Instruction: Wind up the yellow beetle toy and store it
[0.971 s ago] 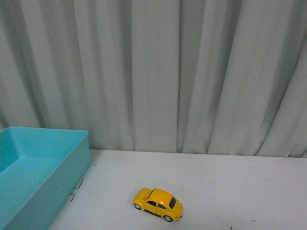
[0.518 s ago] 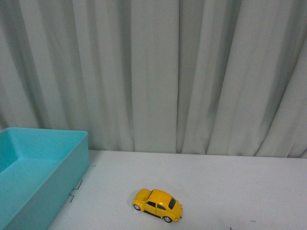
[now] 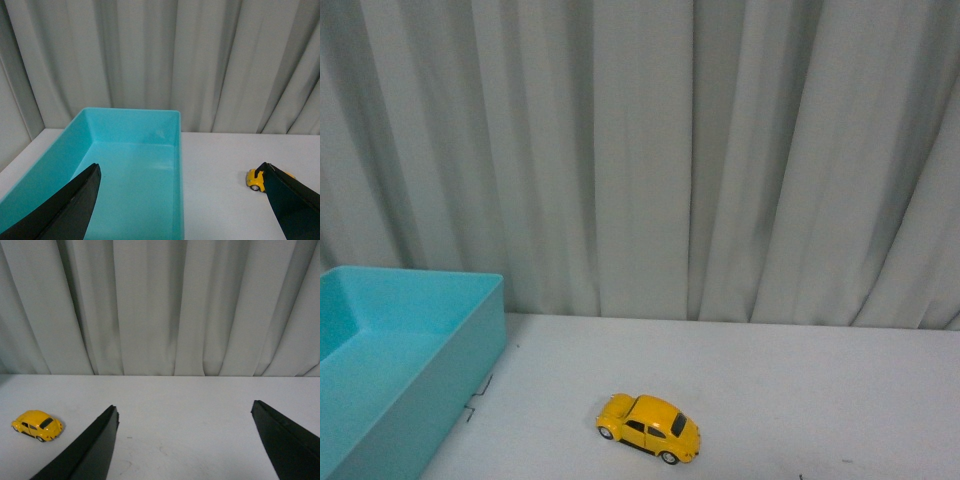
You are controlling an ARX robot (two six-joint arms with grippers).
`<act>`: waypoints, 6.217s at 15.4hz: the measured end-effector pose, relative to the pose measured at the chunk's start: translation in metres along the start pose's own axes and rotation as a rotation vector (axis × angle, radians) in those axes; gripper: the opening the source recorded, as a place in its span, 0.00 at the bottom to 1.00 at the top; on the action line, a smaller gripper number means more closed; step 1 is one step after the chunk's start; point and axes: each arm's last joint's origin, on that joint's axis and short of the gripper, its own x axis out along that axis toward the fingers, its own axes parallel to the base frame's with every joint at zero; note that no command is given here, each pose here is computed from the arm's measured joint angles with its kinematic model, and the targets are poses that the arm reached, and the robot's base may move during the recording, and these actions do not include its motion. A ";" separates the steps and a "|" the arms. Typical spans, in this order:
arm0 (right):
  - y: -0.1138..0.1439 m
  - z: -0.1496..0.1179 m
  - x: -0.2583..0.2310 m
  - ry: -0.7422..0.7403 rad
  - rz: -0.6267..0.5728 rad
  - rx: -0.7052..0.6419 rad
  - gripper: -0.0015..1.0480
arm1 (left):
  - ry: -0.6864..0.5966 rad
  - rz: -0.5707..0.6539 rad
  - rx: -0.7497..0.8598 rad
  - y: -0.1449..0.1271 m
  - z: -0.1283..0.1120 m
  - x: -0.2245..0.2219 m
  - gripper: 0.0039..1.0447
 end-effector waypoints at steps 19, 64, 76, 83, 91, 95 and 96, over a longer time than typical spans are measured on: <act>0.000 0.000 0.000 0.000 -0.003 0.000 0.94 | 0.440 -0.271 -0.197 -0.024 0.021 0.068 0.94; 0.000 0.000 0.000 0.001 -0.004 0.000 0.94 | 0.945 -1.043 1.441 -0.248 -0.080 0.319 0.82; 0.000 0.000 0.000 0.000 -0.004 0.000 0.94 | 0.831 -1.228 1.454 -0.255 -0.065 0.318 0.45; 0.000 0.000 0.000 0.001 -0.004 0.000 0.94 | 0.527 -0.994 0.963 -0.165 0.115 0.316 0.44; 0.000 0.000 0.000 0.001 -0.004 0.000 0.94 | 0.836 -0.193 0.463 0.044 0.079 0.321 0.44; 0.000 0.000 0.000 0.001 -0.003 0.000 0.94 | 0.932 0.028 0.387 0.077 0.031 0.324 0.44; 0.000 0.000 0.000 0.000 -0.004 0.000 0.94 | 0.957 0.045 0.365 0.079 0.017 0.324 0.44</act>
